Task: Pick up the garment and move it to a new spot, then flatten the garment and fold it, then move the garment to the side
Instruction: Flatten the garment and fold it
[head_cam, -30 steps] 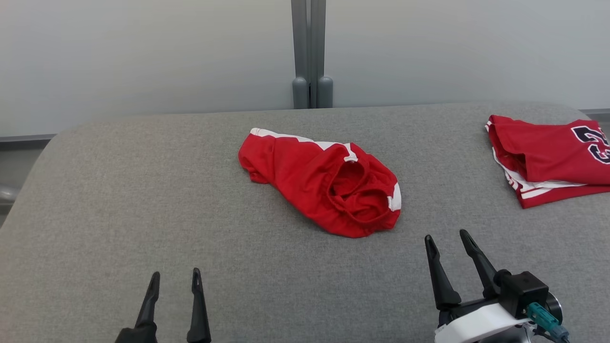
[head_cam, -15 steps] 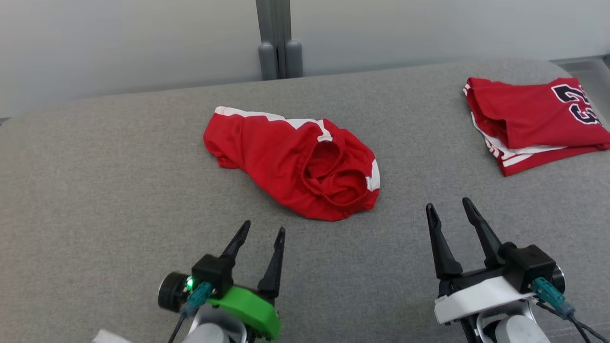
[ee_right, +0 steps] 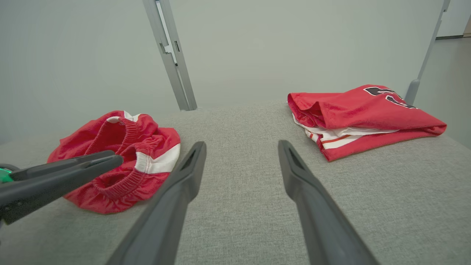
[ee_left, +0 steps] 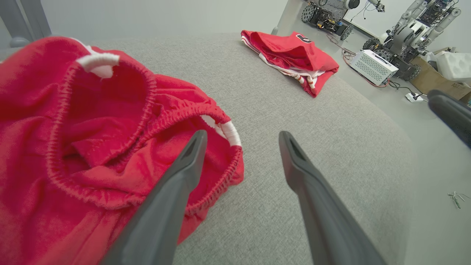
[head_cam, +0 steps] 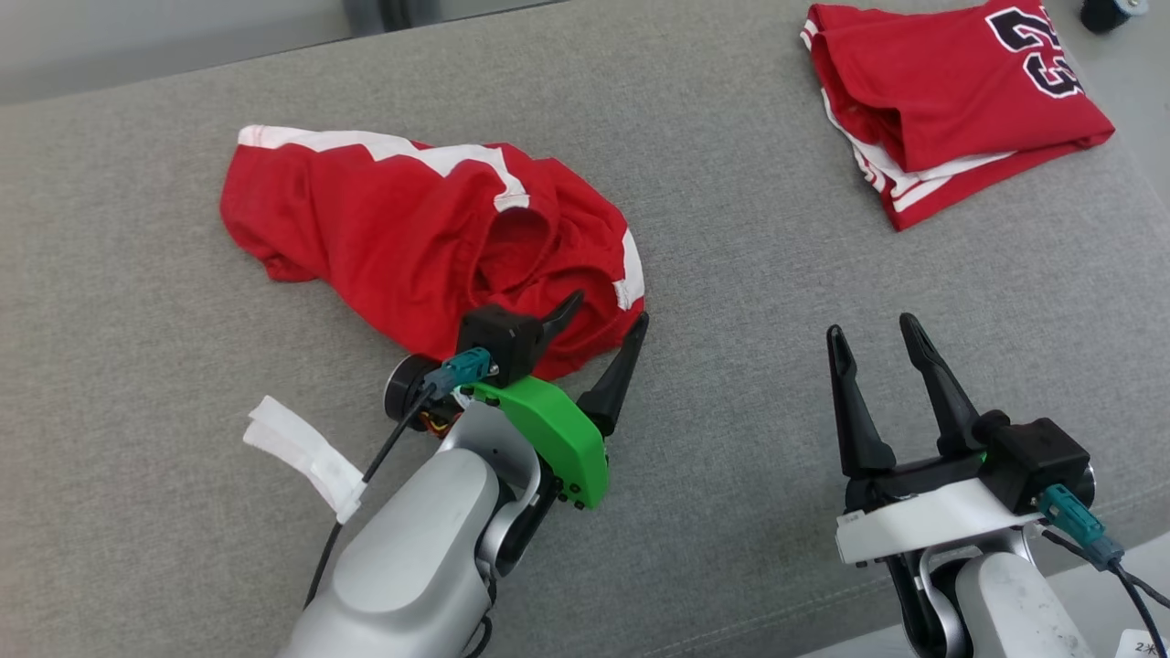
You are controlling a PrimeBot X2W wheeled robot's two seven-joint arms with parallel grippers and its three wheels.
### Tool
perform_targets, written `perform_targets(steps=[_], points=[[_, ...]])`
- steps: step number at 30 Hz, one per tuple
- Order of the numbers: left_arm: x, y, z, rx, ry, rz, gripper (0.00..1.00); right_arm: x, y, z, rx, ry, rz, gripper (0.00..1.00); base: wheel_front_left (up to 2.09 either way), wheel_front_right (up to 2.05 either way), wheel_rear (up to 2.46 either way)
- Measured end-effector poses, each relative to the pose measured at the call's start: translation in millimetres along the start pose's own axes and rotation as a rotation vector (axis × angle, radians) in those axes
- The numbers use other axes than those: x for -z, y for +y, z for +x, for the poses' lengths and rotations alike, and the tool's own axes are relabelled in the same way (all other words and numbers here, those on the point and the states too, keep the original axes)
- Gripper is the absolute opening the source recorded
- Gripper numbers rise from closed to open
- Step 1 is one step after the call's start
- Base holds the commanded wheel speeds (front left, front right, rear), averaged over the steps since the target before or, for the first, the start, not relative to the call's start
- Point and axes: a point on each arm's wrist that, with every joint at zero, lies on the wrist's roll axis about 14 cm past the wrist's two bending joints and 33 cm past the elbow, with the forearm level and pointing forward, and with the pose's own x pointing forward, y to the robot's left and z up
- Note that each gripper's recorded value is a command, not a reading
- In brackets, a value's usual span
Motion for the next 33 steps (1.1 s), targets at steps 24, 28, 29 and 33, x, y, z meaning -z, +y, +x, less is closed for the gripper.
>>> perform_targets(steps=[24,28,29,33], points=[[-74.7,-38.8,44.7,0.19,-0.038,0.044,0.0,-2.4,-22.3,-4.0,0.074,-0.004,0.023,1.0,0.0,0.0,0.0],[-160.8,-64.7,35.6,0.281,-0.182,0.061,0.0,-10.2,-16.9,-6.0,0.059,-0.027,0.03,1.0,0.0,0.0,0.0],[-180.5,-72.1,29.9,0.305,-0.22,0.047,0.0,-11.3,-16.7,-7.8,0.059,-0.03,0.031,1.0,0.0,0.0,0.0],[-231.8,-79.7,1.1,0.334,-0.343,-0.011,0.0,-13.5,-13.8,-11.0,0.052,-0.037,0.034,1.0,0.0,0.0,0.0]])
